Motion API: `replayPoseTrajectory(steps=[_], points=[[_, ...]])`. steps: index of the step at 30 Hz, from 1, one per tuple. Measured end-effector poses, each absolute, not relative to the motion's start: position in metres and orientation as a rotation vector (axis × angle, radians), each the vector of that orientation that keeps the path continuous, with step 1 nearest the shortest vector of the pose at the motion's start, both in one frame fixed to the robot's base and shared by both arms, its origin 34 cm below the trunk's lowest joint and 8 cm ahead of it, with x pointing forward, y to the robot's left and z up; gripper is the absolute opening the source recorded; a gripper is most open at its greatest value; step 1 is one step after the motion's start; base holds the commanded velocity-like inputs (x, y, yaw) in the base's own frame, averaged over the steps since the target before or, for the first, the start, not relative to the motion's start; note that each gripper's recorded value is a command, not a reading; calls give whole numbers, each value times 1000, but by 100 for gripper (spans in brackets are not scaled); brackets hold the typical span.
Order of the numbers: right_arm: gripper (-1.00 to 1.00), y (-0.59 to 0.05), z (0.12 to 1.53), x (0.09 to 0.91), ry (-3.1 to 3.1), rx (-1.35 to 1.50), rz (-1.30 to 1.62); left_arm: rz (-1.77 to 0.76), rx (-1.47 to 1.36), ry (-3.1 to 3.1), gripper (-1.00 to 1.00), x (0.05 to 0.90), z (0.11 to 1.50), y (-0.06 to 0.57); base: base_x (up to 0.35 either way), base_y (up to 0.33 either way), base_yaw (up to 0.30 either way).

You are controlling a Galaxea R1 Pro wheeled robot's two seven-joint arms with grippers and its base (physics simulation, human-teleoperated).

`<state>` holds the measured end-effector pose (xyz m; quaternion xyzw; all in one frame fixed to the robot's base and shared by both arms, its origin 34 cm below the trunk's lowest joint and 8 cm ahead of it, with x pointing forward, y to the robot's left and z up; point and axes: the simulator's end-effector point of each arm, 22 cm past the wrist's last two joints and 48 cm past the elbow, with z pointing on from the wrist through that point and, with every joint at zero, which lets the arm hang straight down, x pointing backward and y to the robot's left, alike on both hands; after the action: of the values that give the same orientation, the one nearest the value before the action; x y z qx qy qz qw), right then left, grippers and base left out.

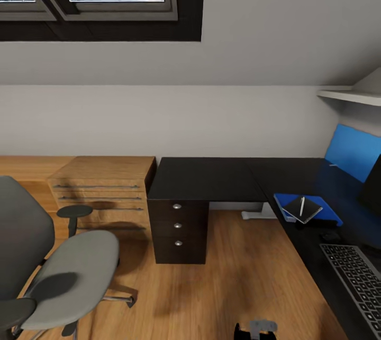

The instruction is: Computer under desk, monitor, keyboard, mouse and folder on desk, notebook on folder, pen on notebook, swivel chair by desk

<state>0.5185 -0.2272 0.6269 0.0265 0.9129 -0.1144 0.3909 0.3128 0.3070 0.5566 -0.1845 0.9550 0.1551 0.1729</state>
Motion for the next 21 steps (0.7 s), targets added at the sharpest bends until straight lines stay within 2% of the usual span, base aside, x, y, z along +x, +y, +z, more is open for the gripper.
replayPoseTrajectory(steps=[5,18,21], points=[[100,-251,630,514,2298,19,-270,281,-485,2702,100,298,552,273,0,0,105],[100,-251,668,508,2131,49,-231,255,-499,2704,100,294,568,261,0,0,265],[100,-256,672,479,2084,72,-227,264,-507,2682,100,296,573,266,0,0,278]])
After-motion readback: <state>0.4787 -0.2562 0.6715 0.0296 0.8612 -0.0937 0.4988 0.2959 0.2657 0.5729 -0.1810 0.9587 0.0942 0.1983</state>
